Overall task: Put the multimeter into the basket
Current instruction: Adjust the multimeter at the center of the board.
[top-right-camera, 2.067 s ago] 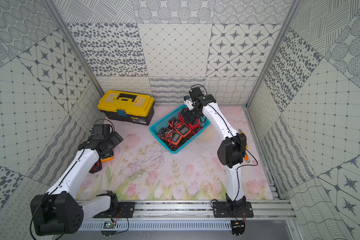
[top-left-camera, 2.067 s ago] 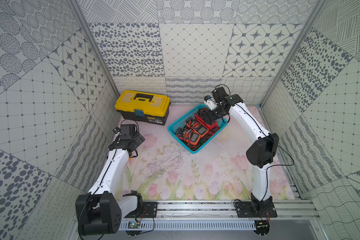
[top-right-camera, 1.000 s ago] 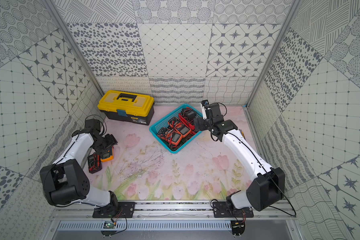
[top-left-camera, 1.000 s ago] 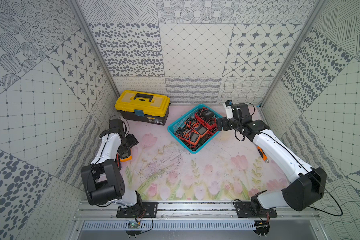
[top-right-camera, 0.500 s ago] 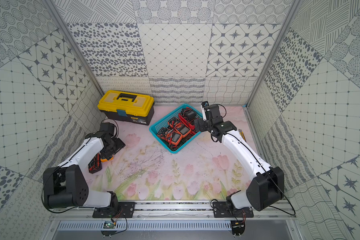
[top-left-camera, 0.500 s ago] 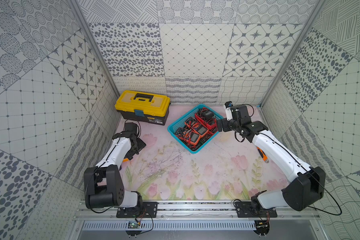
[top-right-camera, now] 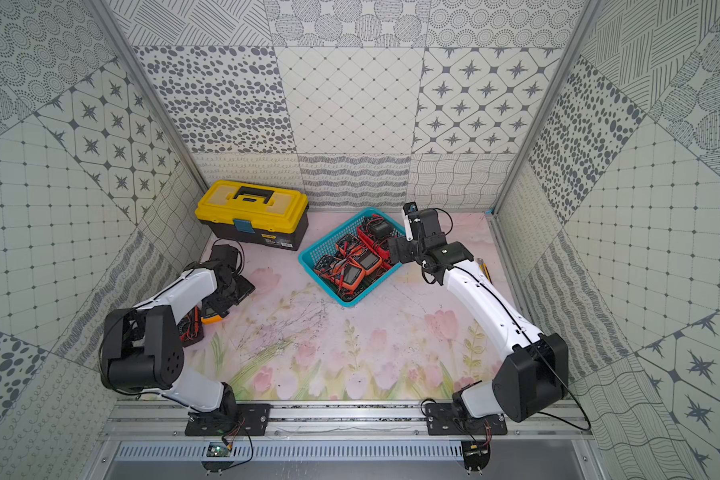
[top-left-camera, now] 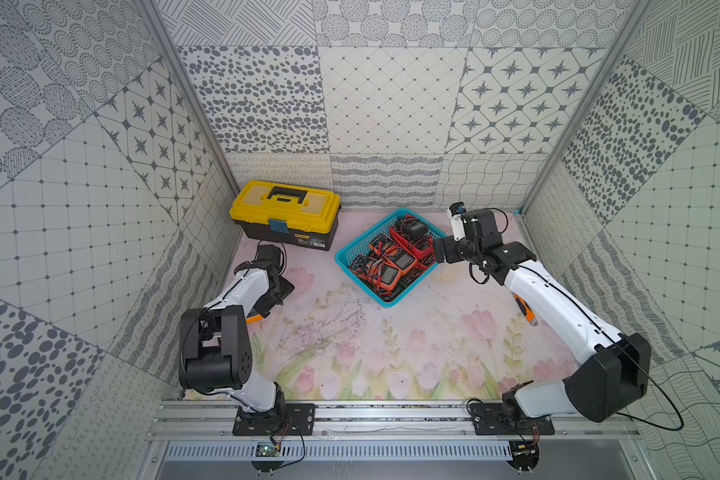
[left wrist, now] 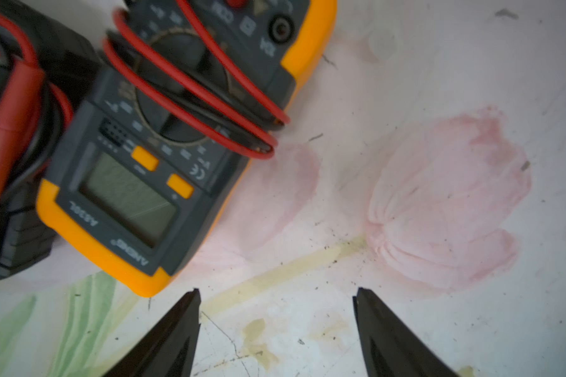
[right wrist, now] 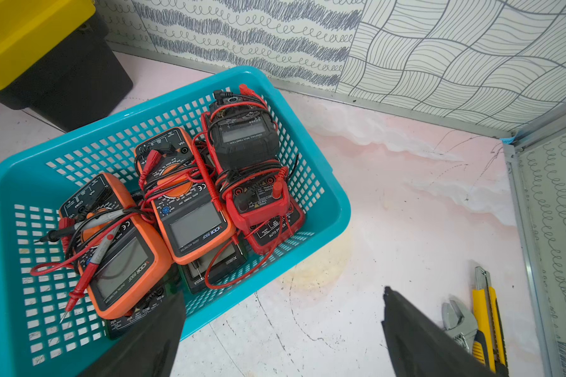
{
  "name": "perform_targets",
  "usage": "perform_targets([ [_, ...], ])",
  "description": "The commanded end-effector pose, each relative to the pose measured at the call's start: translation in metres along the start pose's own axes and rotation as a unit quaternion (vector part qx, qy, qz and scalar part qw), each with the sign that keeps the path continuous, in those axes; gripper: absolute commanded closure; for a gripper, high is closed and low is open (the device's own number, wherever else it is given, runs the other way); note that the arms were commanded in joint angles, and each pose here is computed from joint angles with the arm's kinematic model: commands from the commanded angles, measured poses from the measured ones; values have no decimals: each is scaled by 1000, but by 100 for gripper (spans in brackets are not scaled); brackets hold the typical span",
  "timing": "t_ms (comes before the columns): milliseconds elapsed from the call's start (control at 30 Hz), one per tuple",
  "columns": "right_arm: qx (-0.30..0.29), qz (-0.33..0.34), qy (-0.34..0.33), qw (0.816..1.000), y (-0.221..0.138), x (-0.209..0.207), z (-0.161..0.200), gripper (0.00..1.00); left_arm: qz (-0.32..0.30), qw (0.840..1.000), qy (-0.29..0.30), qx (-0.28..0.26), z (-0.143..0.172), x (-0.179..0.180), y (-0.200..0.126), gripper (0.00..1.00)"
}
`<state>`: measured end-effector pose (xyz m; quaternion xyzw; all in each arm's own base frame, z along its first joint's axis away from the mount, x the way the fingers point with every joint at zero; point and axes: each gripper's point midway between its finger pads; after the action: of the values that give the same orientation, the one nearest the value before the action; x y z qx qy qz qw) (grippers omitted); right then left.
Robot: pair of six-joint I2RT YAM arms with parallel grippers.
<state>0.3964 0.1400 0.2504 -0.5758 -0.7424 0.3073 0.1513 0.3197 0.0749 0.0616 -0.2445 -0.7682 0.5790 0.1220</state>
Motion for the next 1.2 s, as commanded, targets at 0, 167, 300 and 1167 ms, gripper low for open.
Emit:
perform_targets([
  [0, -24, 2, 8, 1000, -2, -2, -14, 1, -33, 999, 22, -33, -22, 21, -6, 21],
  [167, -21, -2, 8, 1000, -1, 0, -12, 1, -39, 998, 24, -38, -30, 31, -5, 19],
  [300, -23, 1, 8, 1000, -3, -1, -12, 1, -54, 998, 17, -41, -41, 44, -1, 20],
  [1167, -19, -6, 3, 1000, 1, 2, -11, 1, 34, 987, 124, 95, 21, -21, 26, 21],
])
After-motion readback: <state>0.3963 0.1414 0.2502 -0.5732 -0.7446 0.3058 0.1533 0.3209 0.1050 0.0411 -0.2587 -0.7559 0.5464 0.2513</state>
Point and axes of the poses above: each gripper's point midway between its finger pads, its own y axis out along the fingers, its own x axis along the line the jaws close on, z = x × y, and after that the axes turned 5 degrees about -y, right-handed
